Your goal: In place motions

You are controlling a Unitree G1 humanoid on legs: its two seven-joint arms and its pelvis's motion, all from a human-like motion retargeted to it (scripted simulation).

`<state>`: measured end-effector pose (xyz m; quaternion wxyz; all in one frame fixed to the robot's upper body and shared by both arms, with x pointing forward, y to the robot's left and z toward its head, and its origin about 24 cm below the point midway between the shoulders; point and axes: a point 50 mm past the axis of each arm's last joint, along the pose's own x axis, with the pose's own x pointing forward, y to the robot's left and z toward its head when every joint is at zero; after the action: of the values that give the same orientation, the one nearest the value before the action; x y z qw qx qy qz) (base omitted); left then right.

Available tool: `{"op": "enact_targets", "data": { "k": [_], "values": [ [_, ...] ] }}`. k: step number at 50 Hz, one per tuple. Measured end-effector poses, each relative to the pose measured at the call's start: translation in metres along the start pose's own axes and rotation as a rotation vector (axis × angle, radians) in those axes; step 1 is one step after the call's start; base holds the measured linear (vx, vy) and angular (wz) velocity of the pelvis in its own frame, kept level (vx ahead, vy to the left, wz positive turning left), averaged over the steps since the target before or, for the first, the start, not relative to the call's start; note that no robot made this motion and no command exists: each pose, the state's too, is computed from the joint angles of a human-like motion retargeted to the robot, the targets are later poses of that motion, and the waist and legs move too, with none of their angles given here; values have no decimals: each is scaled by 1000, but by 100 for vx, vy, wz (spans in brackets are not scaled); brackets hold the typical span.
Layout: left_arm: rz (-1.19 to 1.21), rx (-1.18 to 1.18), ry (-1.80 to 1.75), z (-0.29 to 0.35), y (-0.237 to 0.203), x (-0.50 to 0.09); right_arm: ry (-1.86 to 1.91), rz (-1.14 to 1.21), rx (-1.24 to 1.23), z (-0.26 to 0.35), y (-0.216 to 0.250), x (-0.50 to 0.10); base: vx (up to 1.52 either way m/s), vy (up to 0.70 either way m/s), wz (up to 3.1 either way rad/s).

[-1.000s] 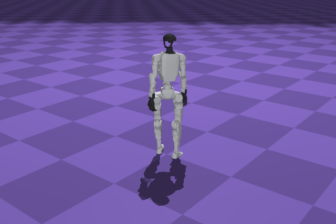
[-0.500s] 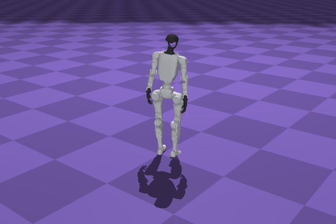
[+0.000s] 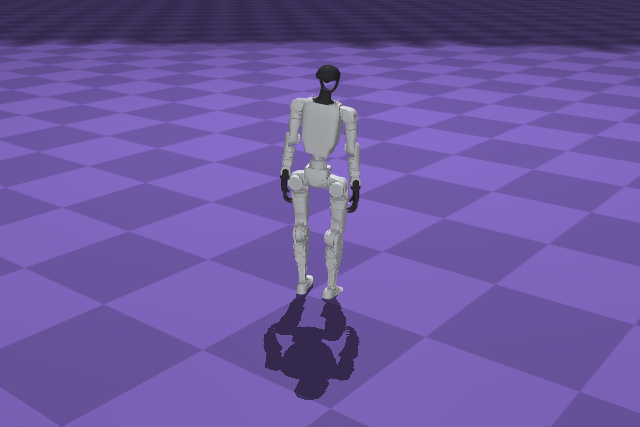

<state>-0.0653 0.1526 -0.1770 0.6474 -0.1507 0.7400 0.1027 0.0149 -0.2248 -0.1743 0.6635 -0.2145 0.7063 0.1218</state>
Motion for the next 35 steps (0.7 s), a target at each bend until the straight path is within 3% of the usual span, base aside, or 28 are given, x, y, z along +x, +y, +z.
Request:
{"op": "enact_targets", "data": {
  "k": [23, 35],
  "values": [
    [26, 125, 0, 8, 1, 0, -49, 63, -57, 13, 10, 0, -2, -7, -4],
    [34, 122, 21, 2, 11, -2, -138, 2, -373, 48, 1, -3, -7, -11, -130]
  ]
}}
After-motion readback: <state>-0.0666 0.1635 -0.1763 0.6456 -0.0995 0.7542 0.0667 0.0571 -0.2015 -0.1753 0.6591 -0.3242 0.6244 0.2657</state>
